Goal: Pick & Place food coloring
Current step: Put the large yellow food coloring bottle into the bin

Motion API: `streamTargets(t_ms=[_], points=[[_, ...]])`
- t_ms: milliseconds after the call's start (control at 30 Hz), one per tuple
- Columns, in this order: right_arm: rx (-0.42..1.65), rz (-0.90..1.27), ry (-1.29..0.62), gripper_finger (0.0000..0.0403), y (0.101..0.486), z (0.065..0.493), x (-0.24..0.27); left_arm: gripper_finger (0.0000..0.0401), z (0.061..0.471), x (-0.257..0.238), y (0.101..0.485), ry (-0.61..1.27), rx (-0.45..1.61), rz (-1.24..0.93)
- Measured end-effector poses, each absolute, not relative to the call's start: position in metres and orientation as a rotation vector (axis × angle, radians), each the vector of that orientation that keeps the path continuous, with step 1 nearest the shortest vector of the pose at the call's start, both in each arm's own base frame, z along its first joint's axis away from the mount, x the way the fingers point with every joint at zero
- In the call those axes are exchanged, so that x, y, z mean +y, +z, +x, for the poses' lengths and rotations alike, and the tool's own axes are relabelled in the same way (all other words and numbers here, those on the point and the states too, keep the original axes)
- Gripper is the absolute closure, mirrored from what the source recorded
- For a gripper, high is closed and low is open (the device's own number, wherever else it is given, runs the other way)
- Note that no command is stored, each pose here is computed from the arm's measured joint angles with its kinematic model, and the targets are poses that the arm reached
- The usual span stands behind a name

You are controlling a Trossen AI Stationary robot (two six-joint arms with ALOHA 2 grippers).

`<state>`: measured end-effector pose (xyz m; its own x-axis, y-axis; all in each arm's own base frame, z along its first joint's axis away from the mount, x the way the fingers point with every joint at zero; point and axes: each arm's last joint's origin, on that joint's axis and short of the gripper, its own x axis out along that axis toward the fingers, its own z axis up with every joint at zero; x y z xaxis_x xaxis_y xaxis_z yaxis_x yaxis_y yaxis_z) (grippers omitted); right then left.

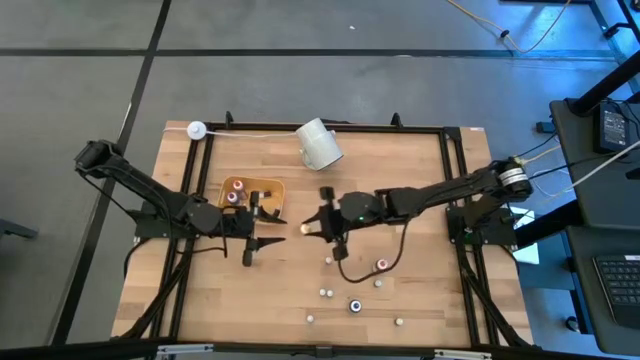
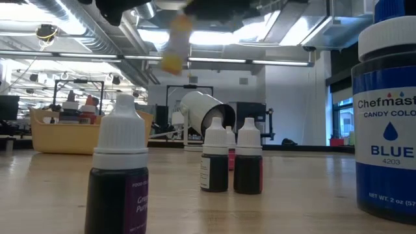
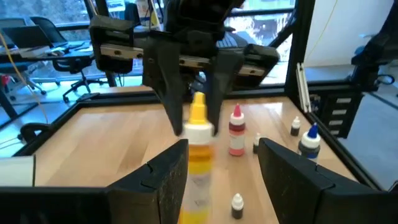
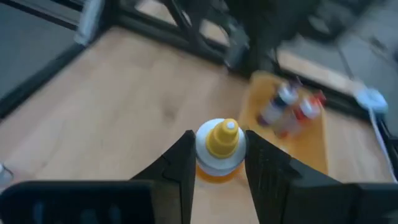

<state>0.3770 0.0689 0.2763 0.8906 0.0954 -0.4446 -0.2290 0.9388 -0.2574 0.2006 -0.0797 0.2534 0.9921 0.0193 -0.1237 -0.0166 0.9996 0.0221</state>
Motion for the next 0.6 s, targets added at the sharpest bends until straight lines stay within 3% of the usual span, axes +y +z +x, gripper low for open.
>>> streamTargets(t_ms=[233,600], points=[[0.452,-0.309,0.363,0.0289,0.254,0.421,0.083,0.0208,0.2,-0.079,0.255,0.022,0.117,-0.019],[0.548,-0.271,0.394,0.0289,0.206,0.467,0.093,0.0209,0.199,-0.08,0.254,0.004,0.13,-0.022]])
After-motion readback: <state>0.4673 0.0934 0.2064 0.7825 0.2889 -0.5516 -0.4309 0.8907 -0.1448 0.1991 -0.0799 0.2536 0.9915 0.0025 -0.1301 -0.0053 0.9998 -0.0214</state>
